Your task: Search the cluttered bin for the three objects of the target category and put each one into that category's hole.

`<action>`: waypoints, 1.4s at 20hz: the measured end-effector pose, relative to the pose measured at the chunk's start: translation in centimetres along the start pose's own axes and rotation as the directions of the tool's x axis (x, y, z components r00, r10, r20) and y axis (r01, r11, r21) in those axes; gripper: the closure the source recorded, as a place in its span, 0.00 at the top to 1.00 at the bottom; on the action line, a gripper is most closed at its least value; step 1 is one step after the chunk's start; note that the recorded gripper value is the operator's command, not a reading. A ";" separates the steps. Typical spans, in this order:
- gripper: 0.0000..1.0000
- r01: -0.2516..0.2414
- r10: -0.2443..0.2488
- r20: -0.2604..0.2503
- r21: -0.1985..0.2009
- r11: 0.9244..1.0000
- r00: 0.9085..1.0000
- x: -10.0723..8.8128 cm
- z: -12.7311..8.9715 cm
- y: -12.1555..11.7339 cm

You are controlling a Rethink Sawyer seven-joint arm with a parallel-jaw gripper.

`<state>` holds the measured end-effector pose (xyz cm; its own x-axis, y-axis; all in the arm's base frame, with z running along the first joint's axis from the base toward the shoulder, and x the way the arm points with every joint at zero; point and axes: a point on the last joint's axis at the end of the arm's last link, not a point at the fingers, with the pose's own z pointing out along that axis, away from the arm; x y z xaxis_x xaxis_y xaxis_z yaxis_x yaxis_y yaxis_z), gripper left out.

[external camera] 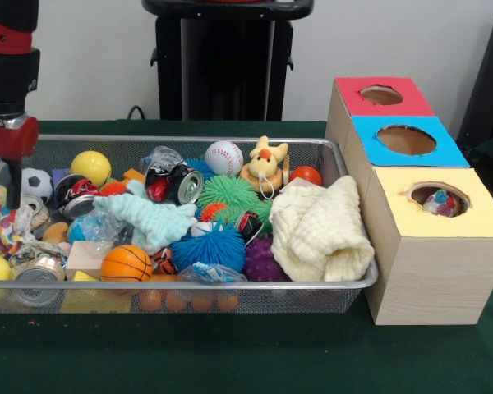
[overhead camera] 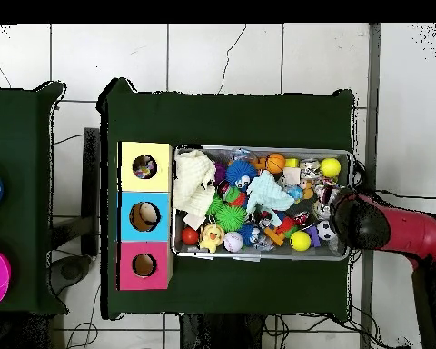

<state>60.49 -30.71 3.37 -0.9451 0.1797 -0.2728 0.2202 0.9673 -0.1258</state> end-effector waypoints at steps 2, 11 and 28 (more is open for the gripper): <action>1.00 -0.005 0.005 0.023 -0.002 1.000 1.000 -0.3 0.0 -0.3; 0.00 -0.030 0.031 0.112 -0.009 1.000 0.993 -1.3 -0.1 -1.8; 0.00 -0.090 0.093 0.092 -0.037 0.995 0.991 -2.1 -0.8 -1.5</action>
<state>61.93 -32.36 4.87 -0.8945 0.2513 -0.3699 0.2949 0.9533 -0.0655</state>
